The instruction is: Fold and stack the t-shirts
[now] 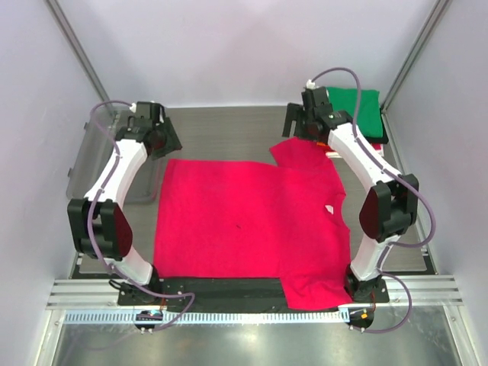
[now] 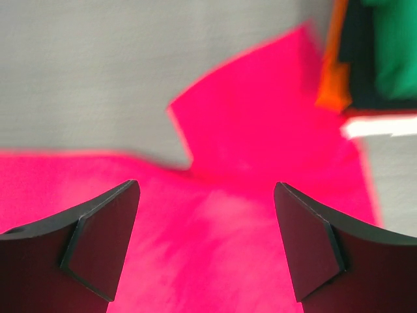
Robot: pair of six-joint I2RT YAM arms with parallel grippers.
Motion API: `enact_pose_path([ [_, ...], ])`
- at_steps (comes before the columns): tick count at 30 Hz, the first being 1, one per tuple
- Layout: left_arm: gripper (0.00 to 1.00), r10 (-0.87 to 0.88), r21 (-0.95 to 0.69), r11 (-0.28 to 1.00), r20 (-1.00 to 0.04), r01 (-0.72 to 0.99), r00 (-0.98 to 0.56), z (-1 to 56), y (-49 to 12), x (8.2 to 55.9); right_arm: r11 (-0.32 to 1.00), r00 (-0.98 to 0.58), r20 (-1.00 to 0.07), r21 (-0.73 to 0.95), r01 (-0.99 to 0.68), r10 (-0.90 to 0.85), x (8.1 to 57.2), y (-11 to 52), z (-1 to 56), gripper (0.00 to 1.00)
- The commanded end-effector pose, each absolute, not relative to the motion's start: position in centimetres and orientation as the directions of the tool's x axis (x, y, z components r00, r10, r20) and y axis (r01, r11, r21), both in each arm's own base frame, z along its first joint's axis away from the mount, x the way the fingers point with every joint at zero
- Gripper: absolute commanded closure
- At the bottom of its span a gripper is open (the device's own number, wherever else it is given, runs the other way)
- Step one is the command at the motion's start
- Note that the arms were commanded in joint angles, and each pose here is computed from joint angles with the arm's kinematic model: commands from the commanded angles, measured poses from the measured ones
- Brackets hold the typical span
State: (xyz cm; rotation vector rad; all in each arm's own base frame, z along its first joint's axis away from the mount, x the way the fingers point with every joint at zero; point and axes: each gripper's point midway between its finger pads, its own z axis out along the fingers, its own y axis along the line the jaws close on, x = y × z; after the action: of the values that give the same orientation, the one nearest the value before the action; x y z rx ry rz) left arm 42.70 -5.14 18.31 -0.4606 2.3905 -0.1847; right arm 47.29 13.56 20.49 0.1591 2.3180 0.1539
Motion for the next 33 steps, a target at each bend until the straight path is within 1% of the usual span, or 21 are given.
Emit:
enact_pose_path([
  [1, 0.43, -0.388, -0.304, 0.919, -0.593, -0.251, -0.705, 17.2, -7.2, 41.4, 0.961, -0.761, -0.610, 0.270, 0.061, 0.220, 44.1, 15.9, 16.1, 0.10],
  [2, 0.43, -0.386, -0.297, 0.920, -0.565, -0.257, -0.729, 15.5, -7.5, 40.4, 0.957, -0.768, -0.597, 0.283, 0.068, 0.231, 43.9, 16.1, 15.3, 0.10],
  [5, 0.44, -0.394, -0.301, 0.915, -0.520, -0.268, -0.758, 12.8, -8.3, 39.9, 0.961, -0.814, -0.537, 0.259, 0.091, 0.222, 43.3, 16.0, 12.0, 0.10],
  [6, 0.45, -0.396, -0.325, 0.910, -0.494, -0.257, -0.774, 11.9, -9.2, 39.9, 0.964, -0.825, -0.523, 0.249, 0.096, 0.217, 43.3, 16.0, 11.2, 0.10],
  [9, 0.45, -0.396, -0.325, 0.908, -0.458, -0.265, -0.796, 9.5, -10.0, 40.3, 0.971, -0.854, -0.478, 0.203, 0.123, 0.208, 43.7, 15.7, 8.4, 0.10],
  [10, 0.46, -0.395, -0.315, 0.909, -0.436, -0.274, -0.809, 8.1, -10.3, 40.5, 0.974, -0.862, -0.465, 0.187, 0.128, 0.202, 44.5, 15.7, 7.4, 0.10],
  [12, 0.47, -0.395, -0.308, 0.909, -0.424, -0.280, -0.815, 7.2, -10.4, 41.1, 0.979, -0.888, -0.417, 0.149, 0.141, 0.192, 44.5, 15.5, 4.9, 0.10],
  [14, 0.47, -0.400, -0.284, 0.910, -0.399, -0.303, -0.825, 5.4, -10.3, 41.6, 0.980, -0.891, -0.413, 0.143, 0.138, 0.186, 45.2, 15.8, 4.4, 0.10],
  [15, 0.47, -0.401, -0.274, 0.910, -0.391, -0.311, -0.829, 4.7, -10.2, 41.8, 0.982, -0.902, -0.392, 0.127, 0.142, 0.181, 45.4, 15.7, 2.9, 0.10],
  [21, 0.48, -0.410, -0.202, 0.911, -0.381, -0.358, -0.829, 1.4, -9.3, 43.7, 0.983, -0.904, -0.390, 0.111, 0.143, 0.176, 48.4, 15.7, 1.2, 0.10],
  [22, 0.48, -0.412, -0.193, 0.911, -0.377, -0.365, -0.830, 0.9, -9.1, 44.0, 0.983, -0.901, -0.394, 0.113, 0.146, 0.179, 49.6, 15.8, 0.6, 0.10],
  [23, 0.48, -0.421, -0.198, 0.907, -0.386, -0.372, -0.821, 1.0, -8.8, 44.9, 0.982, -0.901, -0.393, 0.109, 0.153, 0.184, 50.1, 15.4, 0.3, 0.10],
  [25, 0.48, -0.431, -0.186, 0.902, -0.369, -0.389, -0.823, -0.4, -8.4, 45.6, 0.981, -0.900, -0.393, 0.114, 0.155, 0.188, 51.3, 15.2, -0.3, 0.10],
  [26, 0.48, -0.440, -0.198, 0.898, -0.392, -0.393, -0.808, 0.2, -8.1, 47.1, 0.979, -0.896, -0.396, 0.118, 0.167, 0.201, 52.5, 15.0, -0.8, 0.10],
  [27, 0.48, -0.442, -0.192, 0.897, -0.391, -0.398, -0.808, -0.1, -7.8, 47.6, 0.977, -0.893, -0.398, 0.127, 0.173, 0.210, 53.2, 15.0, -1.0, 0.10],
  [28, 0.48, -0.440, -0.179, 0.898, -0.376, -0.402, -0.815, -1.1, -7.6, 47.9, 0.973, -0.874, -0.434, 0.162, 0.162, 0.218, 54.9, 15.6, 0.4, 0.10],
  [29, 0.48, -0.450, -0.199, 0.893, -0.403, -0.403, -0.797, 0.0, -7.3, 49.9, 0.972, -0.882, -0.415, 0.162, 0.168, 0.221, 55.2, 15.5, -1.1, 0.10],
  [30, 0.48, -0.447, -0.189, 0.894, -0.390, -0.405, -0.805, -0.1, -7.2, 50.0, 0.970, -0.876, -0.427, 0.178, 0.163, 0.226, 55.9, 15.7, -0.8, 0.10],
  [31, 0.48, -0.445, -0.177, 0.896, -0.379, -0.408, -0.811, -0.8, -7.0, 50.4, 0.967, -0.855, -0.463, 0.207, 0.150, 0.232, 57.4, 16.2, 0.5, 0.10],
  [32, 0.48, -0.445, -0.195, 0.896, -0.408, -0.400, -0.797, 0.6, -7.0, 51.9, 0.962, -0.862, -0.454, 0.240, 0.128, 0.227, 57.7, 16.8, 0.1, 0.10],
  [33, 0.48, -0.442, -0.191, 0.897, -0.400, -0.398, -0.803, 0.8, -7.1, 51.9, 0.961, -0.856, -0.466, 0.254, 0.112, 0.223, 58.2, 17.3, 0.6, 0.10],
])
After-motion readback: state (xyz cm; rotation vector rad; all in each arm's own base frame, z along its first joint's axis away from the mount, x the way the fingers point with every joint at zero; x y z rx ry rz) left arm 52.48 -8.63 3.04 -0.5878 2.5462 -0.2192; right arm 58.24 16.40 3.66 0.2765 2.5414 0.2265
